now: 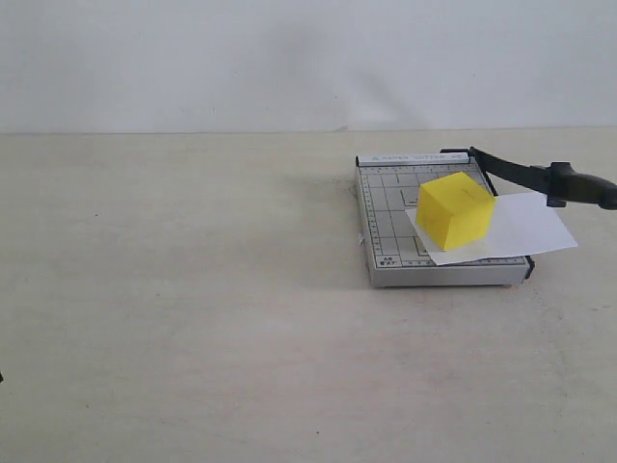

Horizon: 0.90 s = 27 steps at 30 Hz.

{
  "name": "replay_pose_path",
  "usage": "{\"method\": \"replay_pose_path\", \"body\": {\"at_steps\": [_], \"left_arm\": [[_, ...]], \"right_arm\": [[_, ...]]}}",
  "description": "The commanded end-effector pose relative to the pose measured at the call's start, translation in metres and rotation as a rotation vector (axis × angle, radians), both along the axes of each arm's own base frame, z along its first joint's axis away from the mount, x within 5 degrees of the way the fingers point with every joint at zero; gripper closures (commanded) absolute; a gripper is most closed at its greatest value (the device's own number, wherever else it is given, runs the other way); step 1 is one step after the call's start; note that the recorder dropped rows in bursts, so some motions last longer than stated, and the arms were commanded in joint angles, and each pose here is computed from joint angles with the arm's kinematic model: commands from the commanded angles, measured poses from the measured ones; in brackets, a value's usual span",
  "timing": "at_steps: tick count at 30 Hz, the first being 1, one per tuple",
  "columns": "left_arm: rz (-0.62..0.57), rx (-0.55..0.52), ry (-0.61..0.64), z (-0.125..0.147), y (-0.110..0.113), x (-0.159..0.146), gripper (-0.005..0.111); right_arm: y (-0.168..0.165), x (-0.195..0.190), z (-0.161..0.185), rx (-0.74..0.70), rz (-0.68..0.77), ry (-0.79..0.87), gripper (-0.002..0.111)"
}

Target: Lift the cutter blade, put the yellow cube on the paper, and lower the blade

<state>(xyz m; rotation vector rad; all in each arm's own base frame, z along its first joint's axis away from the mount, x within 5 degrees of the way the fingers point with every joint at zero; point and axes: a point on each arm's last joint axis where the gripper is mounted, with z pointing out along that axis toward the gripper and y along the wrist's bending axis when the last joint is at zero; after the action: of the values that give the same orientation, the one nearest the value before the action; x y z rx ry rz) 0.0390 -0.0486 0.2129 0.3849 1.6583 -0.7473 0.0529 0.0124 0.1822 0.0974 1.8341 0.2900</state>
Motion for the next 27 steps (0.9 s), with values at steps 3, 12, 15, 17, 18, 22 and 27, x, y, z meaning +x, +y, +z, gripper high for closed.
{"method": "replay_pose_path", "body": {"at_steps": [3,12,15,17,18,22,27], "left_arm": [[0.138,0.212,0.025,-0.021,0.013,0.008,0.102],[0.345,0.061,0.111,-0.026,0.028,0.012,0.102],[0.389,0.081,0.103,-0.026,0.031,0.013,0.102],[0.411,0.098,0.109,-0.027,0.032,0.013,0.102],[0.430,0.105,0.106,-0.027,0.034,0.013,0.102],[0.500,0.133,0.094,-0.027,0.038,0.014,0.102],[0.540,0.220,0.069,-0.028,0.042,0.015,0.102]], "right_arm": [[0.000,0.000,0.001,-0.004,-0.001,-0.009,0.108],[-0.004,0.001,0.006,-0.088,-0.020,-0.077,0.108],[-0.004,0.001,0.006,-0.086,-0.021,-0.079,0.108],[-0.004,0.002,0.007,-0.079,-0.024,-0.088,0.108],[-0.004,0.002,0.008,-0.055,-0.029,-0.098,0.108],[-0.004,0.003,0.017,0.202,-0.076,-0.167,0.108],[-0.010,0.003,0.031,0.416,-0.150,-0.302,0.108]]}}
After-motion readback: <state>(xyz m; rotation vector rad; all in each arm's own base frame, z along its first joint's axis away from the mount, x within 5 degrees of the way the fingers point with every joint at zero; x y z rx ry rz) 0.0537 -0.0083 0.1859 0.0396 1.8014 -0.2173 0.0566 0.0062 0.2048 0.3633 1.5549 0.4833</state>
